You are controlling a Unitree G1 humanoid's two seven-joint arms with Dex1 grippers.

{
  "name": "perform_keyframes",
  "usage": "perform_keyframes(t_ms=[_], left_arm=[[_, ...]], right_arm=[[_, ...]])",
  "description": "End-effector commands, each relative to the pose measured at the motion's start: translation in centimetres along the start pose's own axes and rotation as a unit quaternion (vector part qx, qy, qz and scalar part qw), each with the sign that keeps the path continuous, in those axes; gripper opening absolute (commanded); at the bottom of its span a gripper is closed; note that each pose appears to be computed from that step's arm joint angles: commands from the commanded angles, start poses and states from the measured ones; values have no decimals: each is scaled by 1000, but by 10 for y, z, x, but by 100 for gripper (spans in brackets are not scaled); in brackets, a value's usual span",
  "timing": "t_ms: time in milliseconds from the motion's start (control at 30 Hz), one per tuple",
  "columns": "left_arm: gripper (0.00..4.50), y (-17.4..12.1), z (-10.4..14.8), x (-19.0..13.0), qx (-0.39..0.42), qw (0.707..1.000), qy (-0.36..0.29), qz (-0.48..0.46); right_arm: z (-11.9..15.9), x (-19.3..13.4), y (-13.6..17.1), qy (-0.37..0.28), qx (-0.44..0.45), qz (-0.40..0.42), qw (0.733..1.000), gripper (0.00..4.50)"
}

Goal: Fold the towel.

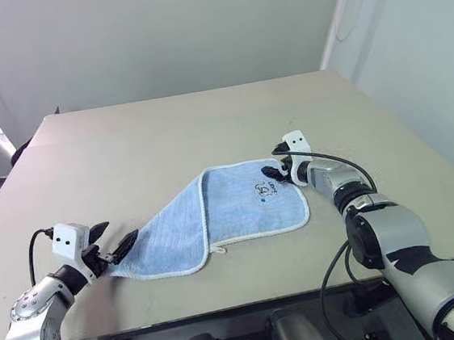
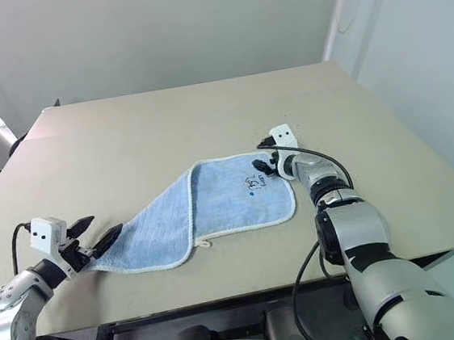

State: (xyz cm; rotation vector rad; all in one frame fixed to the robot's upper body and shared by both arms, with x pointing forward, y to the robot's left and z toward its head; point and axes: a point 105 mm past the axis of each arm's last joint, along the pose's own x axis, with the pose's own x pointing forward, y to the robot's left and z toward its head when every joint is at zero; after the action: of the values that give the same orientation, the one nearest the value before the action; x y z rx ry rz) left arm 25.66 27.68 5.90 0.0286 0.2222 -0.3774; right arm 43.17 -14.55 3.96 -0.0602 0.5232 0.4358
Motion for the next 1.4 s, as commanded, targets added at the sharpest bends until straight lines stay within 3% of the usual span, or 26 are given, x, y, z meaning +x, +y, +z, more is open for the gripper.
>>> perform_keyframes(t_ms=[33,233,300,433,533,700,967,1167,1267,1400], left_arm=[[450,2,21,-5,24,999,-33,8],[450,4,33,-7,40,998,-45,13],[450,0,37,-7,46,998,-45,0],[450,-28,45,-11,39,996,-32,-69],[450,-76,42,-15,39,985,0,-167],[450,-111,31,-6,38,974,22,-221],[450,-128,-17,23,118,957,102,-243],[450,-139,-29,30,148,946,111,-265],[386,-141,-29,30,137,947,106,-272],[246,-139,-27,27,126,944,106,-285]], right_arm=[[16,3,4,-14,-33,-11,999,287],[25,6,9,-30,-48,-19,998,61],[27,6,9,-33,-50,-19,998,4],[32,5,10,-40,-33,-10,999,4],[31,5,10,-39,-19,-7,999,4],[25,6,10,-34,-4,-10,999,4],[19,7,13,-29,-8,-4,1000,4],[13,5,9,-28,-1,-4,1000,4],[11,6,9,-26,-1,-6,1000,0],[12,7,14,-31,5,4,999,0]])
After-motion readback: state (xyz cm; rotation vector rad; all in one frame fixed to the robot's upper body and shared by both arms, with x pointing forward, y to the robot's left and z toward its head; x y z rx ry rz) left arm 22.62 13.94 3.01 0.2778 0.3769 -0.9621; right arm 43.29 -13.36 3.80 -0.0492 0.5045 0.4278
